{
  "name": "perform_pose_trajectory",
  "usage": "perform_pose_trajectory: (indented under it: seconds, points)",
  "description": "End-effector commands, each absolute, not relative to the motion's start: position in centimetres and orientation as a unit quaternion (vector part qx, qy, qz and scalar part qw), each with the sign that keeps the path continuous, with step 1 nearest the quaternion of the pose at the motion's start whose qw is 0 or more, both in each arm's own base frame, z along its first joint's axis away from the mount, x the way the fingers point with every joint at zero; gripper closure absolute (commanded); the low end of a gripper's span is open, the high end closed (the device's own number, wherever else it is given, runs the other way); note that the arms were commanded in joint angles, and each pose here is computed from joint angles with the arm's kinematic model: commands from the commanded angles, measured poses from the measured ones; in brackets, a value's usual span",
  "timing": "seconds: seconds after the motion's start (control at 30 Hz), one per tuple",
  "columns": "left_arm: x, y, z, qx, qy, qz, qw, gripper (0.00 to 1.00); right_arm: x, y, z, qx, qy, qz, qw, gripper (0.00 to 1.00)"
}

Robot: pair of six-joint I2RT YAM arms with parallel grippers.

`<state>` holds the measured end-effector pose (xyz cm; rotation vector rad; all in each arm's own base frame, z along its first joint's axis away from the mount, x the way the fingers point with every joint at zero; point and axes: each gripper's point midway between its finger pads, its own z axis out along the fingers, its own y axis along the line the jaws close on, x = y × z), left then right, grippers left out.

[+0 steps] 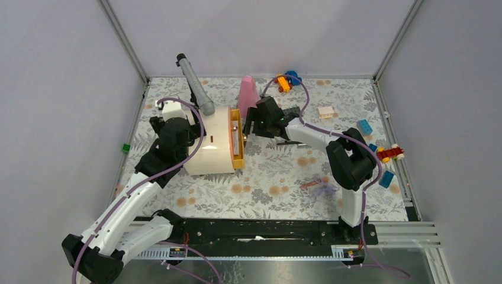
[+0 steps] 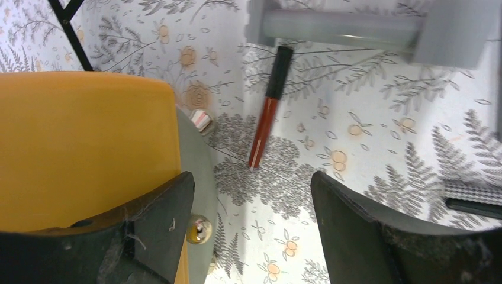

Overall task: Organize the makeup
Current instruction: Close the drawer in the storage box, then move the makeup to the center of the board.

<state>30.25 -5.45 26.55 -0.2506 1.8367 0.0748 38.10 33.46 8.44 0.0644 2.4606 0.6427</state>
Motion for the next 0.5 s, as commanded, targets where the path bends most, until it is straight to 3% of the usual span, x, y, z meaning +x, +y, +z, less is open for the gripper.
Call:
perform_pose_trajectory:
  seconds: [0.0,0.2,0.47]
  points:
    - [30.2,-4.8,27.2,-0.116,0.791,0.043,0.6,0.01,37.7,37.3,10.6,-0.02,0.913,0.274,0.301,0.21]
    - [30.1,-4.8,27.3,-0.117,0.79,0.043,0.6,0.01,39.3,33.5,8.2,0.04,0.928,0.173,0.328,0.22]
    - [30.1,-4.8,27.3,-0.117,0.79,0.043,0.601,0.01,40.8,34.3,5.7,0.044,0.934,0.167,0.312,0.24]
